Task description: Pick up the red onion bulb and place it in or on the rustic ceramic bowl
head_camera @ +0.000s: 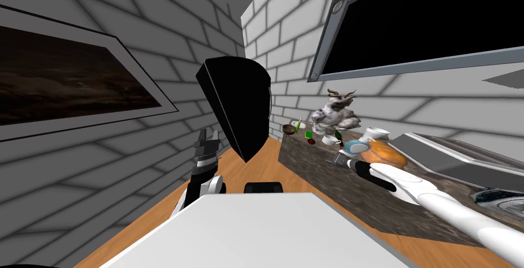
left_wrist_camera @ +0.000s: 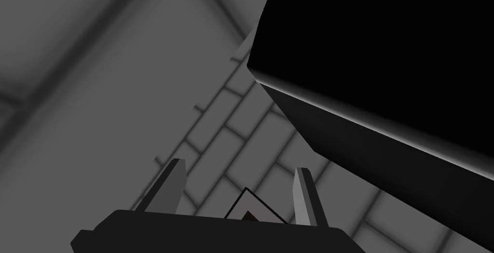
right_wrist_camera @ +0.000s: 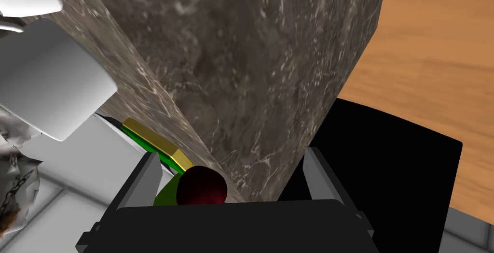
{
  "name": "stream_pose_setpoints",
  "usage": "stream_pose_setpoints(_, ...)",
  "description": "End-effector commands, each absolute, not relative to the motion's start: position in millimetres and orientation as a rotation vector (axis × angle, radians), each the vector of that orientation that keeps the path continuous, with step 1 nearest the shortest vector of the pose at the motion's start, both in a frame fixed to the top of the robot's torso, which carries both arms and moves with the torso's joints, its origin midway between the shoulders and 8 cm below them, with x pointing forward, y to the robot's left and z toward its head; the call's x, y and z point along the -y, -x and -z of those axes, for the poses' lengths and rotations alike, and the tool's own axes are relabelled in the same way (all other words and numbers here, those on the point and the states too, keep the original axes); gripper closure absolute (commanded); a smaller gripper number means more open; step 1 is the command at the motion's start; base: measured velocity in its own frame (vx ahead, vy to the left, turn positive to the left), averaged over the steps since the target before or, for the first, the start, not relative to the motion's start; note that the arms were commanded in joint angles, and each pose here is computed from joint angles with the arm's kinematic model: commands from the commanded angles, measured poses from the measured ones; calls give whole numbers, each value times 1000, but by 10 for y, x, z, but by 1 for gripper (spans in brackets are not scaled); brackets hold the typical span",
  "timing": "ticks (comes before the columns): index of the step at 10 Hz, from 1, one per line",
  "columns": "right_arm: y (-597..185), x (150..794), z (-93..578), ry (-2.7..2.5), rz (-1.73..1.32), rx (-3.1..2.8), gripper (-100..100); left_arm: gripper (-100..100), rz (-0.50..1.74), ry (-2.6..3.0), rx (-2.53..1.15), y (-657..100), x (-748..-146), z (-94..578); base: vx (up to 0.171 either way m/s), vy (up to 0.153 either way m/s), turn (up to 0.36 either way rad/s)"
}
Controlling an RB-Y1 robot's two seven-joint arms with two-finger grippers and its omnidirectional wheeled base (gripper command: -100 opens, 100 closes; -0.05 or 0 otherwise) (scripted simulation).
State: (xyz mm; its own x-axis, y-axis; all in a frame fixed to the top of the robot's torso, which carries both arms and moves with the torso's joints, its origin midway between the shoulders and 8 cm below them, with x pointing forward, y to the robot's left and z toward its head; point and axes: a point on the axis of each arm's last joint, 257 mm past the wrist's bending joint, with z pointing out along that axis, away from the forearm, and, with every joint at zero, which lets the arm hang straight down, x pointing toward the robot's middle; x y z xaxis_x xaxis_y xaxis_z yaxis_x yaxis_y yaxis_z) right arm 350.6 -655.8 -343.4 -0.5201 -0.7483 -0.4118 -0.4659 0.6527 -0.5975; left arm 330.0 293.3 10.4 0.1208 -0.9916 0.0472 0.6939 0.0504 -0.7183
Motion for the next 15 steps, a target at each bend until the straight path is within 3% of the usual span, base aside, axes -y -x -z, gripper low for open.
stream_pose_setpoints(1, -3468, 6710, 3406, 960, 594, -2217, -100, 0, 1384, 688, -544, -3300, -2933, -104, 97, 163, 31)
stream_pose_setpoints(5, -3425, 7043, 3219, 1031, 694, -2233, -100, 0, 1384, 687, -544, -3300, -2934, -105, 67, 100, 33)
stream_pose_setpoints(10, -3349, 7305, 3093, 1099, 772, -2255, -100, 0, 1384, 688, -544, -3299, -2934, -104, 139, 118, 67)
stream_pose_setpoints(11, -3347, 7308, 3093, 1102, 773, -2255, 0, 0, 1384, 687, -544, -3299, -2934, -105, 14, 9, 0)
stream_pose_setpoints(12, -3313, 7307, 3222, 1072, 783, -2272, -100, 0, 1384, 687, -544, -3300, -2934, -105, -1, -47, 167)
stream_pose_setpoints(13, -3321, 7295, 3171, 1088, 774, -2264, -100, 0, 1384, 687, -544, -3300, -2934, -105, -2, -34, 54)
stream_pose_setpoints(14, -3321, 7299, 3177, 1084, 777, -2265, 100, 0, 1383, 687, -544, -3300, -2934, -105, 2, -5, -7)
stream_pose_setpoints(15, -3324, 7302, 3171, 1084, 778, -2264, 100, 0, 1384, 687, -544, -3300, -2934, -105, 5, -8, 5)
